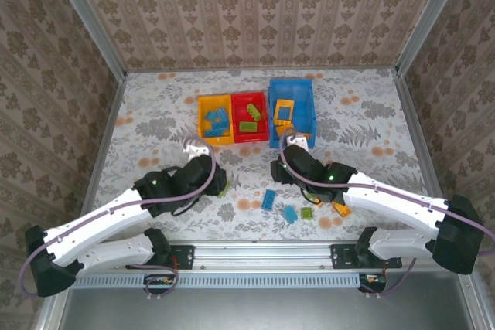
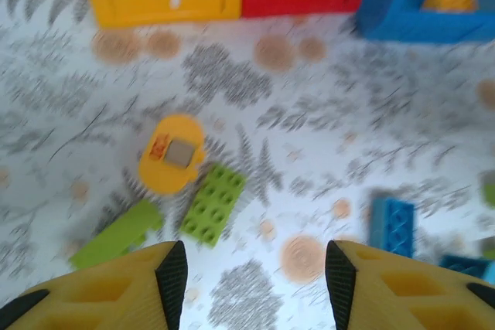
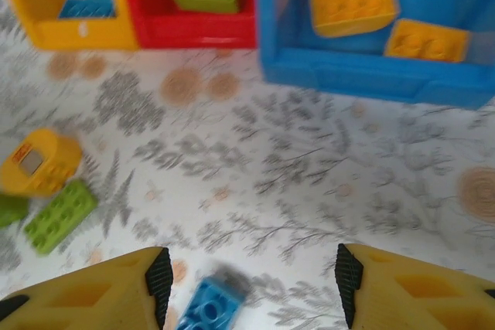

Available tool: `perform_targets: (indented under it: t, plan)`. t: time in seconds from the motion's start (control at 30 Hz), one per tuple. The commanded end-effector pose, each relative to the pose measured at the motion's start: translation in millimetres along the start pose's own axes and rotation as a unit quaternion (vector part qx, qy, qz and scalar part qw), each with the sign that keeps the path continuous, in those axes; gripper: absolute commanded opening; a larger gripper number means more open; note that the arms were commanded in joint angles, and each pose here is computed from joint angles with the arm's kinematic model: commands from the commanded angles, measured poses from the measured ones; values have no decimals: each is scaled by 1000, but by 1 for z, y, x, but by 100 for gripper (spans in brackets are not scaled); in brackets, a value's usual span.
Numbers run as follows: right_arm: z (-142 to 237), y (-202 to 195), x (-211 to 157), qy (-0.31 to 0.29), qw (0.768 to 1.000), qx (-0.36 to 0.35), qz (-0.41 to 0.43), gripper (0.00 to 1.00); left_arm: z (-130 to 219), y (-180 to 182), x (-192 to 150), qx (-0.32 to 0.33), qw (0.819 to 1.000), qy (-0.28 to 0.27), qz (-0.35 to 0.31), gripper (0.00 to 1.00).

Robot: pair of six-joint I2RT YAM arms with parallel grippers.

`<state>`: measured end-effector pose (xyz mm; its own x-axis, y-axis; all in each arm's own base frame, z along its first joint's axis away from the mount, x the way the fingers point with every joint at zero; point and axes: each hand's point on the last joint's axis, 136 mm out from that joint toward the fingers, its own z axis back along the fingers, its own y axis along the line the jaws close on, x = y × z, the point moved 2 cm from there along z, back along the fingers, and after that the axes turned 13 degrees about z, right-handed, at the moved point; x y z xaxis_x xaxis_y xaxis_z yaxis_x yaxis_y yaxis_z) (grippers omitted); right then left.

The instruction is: Sort the legos into containers by color

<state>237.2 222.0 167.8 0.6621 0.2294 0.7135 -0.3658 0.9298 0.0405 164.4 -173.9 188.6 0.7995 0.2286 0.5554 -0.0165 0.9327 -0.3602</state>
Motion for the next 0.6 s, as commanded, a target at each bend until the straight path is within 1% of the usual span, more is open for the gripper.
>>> perform_targets:
  t: [0.0,0.1,0.2,0.27,0.37,0.47,0.57]
  plan:
    - [-15,65,-6,17,987,141,75,63,25,41,14,67,991,-86,72,53]
    - [-35,112,-5,38,971,191,139,70,40,59,22,89,984,-118,98,53]
    - [-64,135,-3,64,968,202,131,74,50,71,26,95,980,-135,109,54]
    - [-82,140,2,83,975,178,104,74,54,77,26,98,979,-139,115,54]
    - [-102,144,9,87,986,142,23,77,57,86,24,106,977,-138,120,54]
    - [-118,146,9,101,988,108,-32,77,59,92,23,111,977,-139,120,54]
    - [-128,156,13,106,988,98,-60,77,57,95,21,111,977,-139,120,54]
